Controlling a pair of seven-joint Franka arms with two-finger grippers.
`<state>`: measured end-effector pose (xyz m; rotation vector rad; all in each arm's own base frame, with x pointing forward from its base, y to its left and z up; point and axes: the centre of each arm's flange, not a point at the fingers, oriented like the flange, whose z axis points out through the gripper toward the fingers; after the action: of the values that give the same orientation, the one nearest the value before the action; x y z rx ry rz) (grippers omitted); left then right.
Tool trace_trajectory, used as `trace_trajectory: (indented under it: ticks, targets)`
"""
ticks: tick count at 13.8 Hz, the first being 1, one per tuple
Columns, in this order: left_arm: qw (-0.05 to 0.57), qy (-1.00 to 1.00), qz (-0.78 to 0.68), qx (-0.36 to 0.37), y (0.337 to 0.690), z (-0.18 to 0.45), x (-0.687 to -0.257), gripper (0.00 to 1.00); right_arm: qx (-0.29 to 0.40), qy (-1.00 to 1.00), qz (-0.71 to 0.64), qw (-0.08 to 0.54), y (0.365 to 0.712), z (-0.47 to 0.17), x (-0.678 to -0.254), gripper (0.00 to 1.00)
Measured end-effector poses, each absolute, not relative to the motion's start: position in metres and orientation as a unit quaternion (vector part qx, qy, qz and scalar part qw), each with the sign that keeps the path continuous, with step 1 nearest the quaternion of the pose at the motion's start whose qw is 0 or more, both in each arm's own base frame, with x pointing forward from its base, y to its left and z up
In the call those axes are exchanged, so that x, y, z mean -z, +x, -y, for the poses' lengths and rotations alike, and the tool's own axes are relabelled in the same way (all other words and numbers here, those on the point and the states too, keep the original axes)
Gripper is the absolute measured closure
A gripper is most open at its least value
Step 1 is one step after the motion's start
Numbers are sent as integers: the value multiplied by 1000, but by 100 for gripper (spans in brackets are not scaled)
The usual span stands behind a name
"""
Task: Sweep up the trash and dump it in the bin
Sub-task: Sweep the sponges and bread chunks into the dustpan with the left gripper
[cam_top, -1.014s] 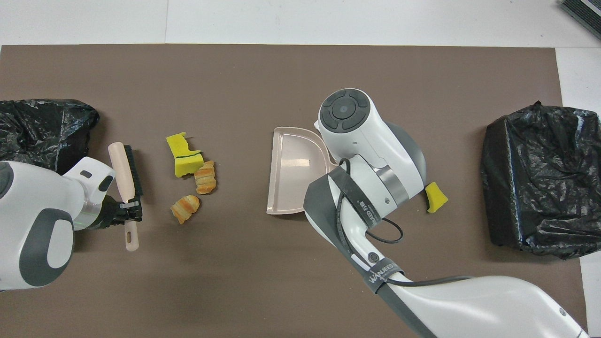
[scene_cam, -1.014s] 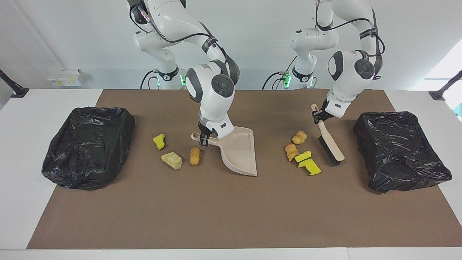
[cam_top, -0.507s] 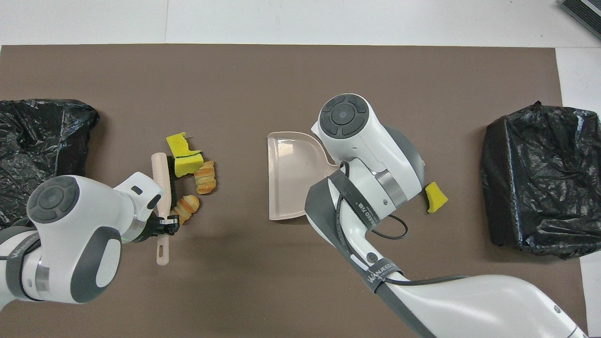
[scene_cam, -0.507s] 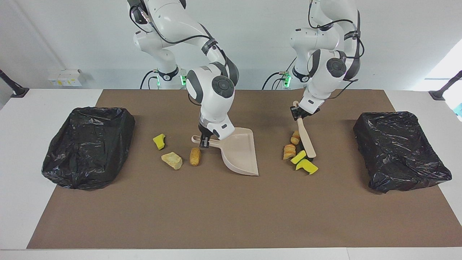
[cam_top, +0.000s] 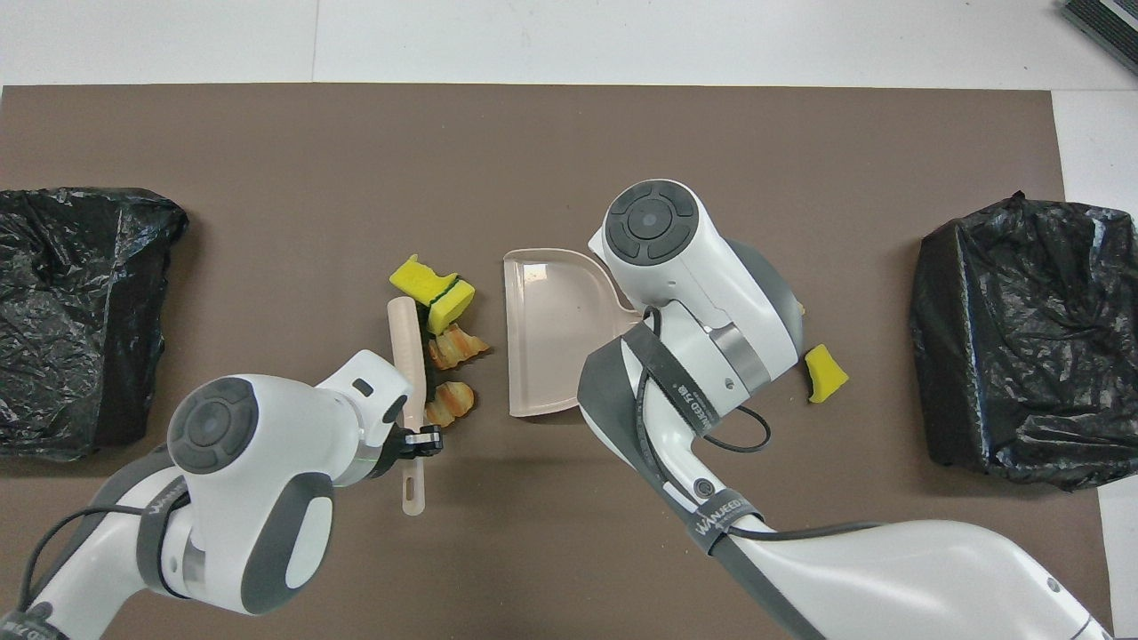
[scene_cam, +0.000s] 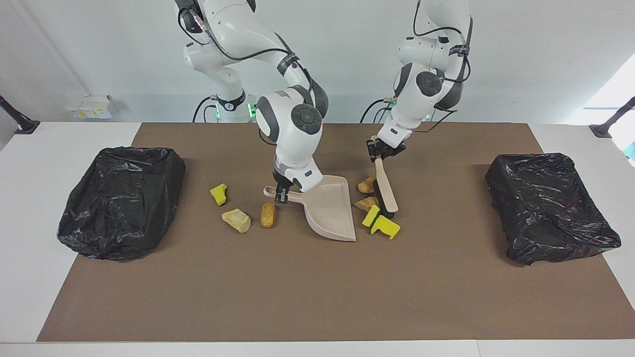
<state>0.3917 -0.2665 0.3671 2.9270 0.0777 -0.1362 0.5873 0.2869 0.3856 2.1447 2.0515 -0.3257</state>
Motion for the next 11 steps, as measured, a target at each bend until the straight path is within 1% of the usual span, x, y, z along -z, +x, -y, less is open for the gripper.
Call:
trace_trajectory:
  ticks: [3,5,8,11]
  targets:
    - [125,991,-6,49,371,305,-375,74,107,716,-685,78,587,-287,-385,68]
    - [132,990,2,45,366,319,-383,74,107,716,-686,78,587,-287,-385,68]
    - [141,989,-13,44,379,318,-403,74,106,716,-686,78,587,-287,-385,68]
    - [131,984,-84,86,406,281,-427,74,106,716,-686,78,587,-287,-385,68]
